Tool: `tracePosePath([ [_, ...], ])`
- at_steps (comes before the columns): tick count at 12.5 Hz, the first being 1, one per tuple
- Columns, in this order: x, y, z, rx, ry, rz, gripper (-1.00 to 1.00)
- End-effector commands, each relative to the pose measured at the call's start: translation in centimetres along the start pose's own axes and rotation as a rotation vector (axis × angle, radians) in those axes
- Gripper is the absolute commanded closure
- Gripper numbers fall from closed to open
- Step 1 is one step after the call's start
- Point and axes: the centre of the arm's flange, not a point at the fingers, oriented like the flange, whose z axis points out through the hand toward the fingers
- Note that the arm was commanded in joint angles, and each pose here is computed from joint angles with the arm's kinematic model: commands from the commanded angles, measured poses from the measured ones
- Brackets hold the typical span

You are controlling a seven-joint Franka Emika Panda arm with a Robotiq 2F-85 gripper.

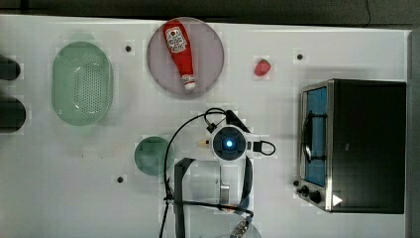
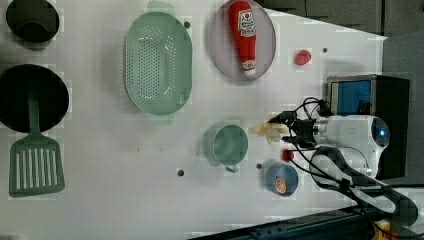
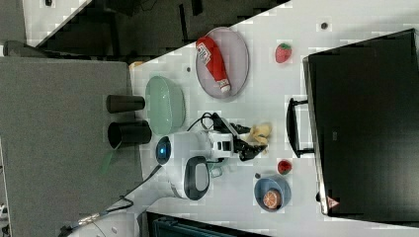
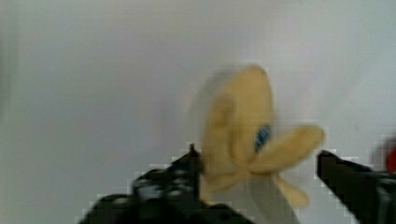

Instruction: Pick banana from table and place on oven.

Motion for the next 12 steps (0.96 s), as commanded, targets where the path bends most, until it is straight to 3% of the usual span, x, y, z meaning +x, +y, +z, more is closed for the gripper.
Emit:
tracePosePath([
  [1,0.1,-0.8,-0.1,0.017,0.008,0.0,-0.18],
  [4,0.3,-1.2,-0.5,0.036,0.025,-0.003,0.47],
  [9,1.0,-2.3,-7.3,0.092,0.072,-0.005,0.47],
  [12,1.0,-2.0,-17.0,0.064,0.049,-0.004,0.47],
])
